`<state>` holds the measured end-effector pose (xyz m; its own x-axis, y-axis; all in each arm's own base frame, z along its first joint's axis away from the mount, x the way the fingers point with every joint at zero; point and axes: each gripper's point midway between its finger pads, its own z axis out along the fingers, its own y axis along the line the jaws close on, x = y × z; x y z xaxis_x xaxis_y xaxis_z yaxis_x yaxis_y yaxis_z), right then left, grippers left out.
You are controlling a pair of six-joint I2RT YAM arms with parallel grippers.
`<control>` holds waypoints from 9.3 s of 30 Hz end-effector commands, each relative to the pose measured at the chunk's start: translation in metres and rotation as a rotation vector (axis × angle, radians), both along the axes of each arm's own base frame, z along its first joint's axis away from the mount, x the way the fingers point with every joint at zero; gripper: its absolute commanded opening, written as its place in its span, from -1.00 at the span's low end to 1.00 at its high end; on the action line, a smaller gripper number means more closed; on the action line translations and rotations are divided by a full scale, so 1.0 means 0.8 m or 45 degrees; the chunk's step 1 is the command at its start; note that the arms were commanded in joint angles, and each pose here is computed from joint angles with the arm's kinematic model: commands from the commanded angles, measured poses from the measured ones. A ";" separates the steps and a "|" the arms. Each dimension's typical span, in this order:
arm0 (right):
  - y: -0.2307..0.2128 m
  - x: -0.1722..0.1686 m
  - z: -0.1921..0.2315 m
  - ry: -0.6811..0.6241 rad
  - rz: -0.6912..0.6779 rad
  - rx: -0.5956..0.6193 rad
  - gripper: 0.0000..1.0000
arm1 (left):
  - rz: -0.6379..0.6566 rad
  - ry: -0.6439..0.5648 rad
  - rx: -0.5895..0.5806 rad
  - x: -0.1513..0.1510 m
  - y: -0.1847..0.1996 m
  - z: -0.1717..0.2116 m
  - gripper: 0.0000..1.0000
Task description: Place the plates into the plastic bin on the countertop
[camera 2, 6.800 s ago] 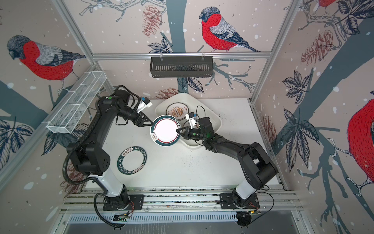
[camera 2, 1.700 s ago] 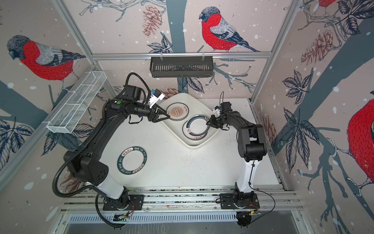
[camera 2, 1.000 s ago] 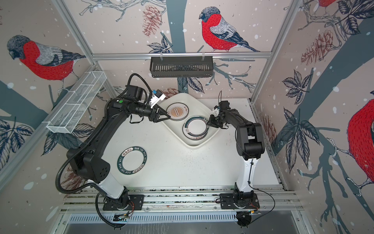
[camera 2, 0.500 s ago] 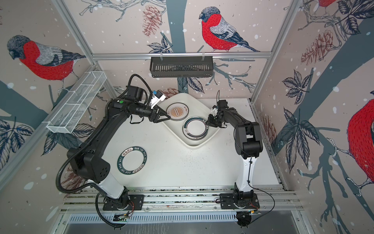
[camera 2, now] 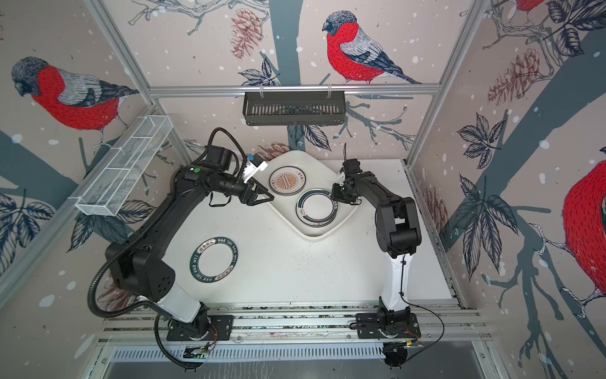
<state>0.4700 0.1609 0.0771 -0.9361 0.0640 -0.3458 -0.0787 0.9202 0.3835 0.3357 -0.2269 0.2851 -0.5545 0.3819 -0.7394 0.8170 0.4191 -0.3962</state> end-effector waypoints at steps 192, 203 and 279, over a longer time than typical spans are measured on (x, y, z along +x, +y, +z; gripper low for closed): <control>0.058 -0.167 0.256 -0.704 -0.030 0.511 -0.19 | 0.159 0.313 0.427 -0.032 0.209 -0.214 0.47; 0.106 -0.209 0.262 -0.709 0.242 0.635 -0.18 | 0.385 0.398 0.378 0.018 0.225 -0.252 0.79; 0.137 -0.194 0.188 -0.539 0.242 0.676 -0.20 | 0.343 0.650 0.090 0.019 0.221 -0.311 -0.88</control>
